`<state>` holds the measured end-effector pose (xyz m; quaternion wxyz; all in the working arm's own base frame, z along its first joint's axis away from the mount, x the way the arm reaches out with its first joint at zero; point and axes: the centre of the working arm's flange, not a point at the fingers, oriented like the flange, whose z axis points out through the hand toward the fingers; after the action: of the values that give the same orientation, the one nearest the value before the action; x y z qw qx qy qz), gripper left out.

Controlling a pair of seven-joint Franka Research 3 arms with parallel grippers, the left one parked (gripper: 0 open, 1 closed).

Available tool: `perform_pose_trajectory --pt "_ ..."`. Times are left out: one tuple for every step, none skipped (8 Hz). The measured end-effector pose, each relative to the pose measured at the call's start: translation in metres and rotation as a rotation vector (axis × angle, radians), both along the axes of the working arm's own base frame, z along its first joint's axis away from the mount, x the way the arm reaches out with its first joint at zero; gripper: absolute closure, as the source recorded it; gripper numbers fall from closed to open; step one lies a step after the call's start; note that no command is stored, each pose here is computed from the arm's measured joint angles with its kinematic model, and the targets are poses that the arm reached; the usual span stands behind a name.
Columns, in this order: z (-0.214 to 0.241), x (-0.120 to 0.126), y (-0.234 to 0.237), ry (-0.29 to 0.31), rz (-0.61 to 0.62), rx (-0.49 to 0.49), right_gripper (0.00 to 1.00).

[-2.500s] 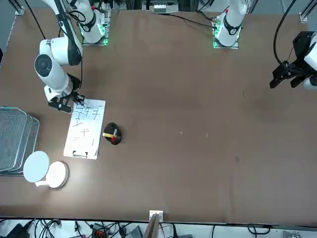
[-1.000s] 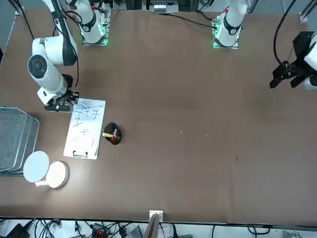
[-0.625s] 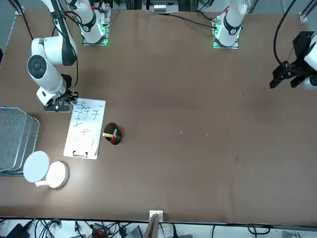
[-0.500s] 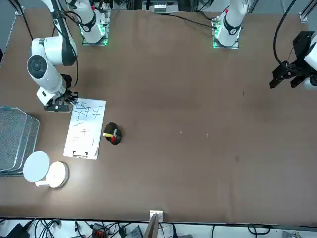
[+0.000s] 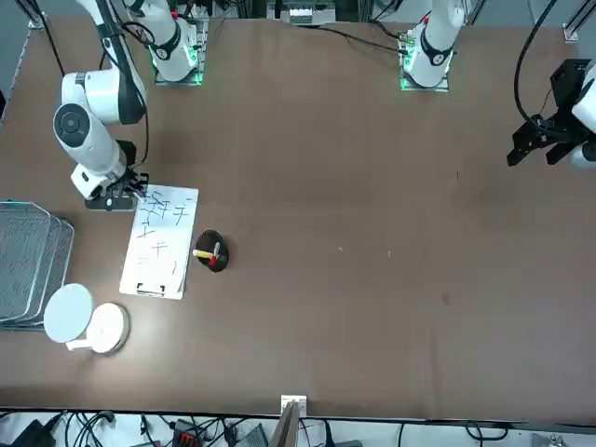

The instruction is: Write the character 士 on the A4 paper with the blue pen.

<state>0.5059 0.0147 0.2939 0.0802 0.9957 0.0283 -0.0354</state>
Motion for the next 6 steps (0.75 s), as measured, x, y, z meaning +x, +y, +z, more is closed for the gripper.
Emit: perform_pose_trajectory --pt "-0.0022 0.0000 0.0002 0.004 0.023 0.001 0.79" --pt "-0.0028 -0.0001 0.0002 0.012 0.060 0.004 0.79" --pt "-0.0027 -0.0001 0.0000 0.016 0.087 0.005 0.79" --pt "-0.0027 -0.0001 -0.0002 0.018 0.098 0.006 0.79" --pt "-0.0027 -0.0001 -0.0002 0.019 0.107 0.007 0.79" --pt "-0.0027 -0.0001 -0.0002 0.022 0.126 0.008 0.79"
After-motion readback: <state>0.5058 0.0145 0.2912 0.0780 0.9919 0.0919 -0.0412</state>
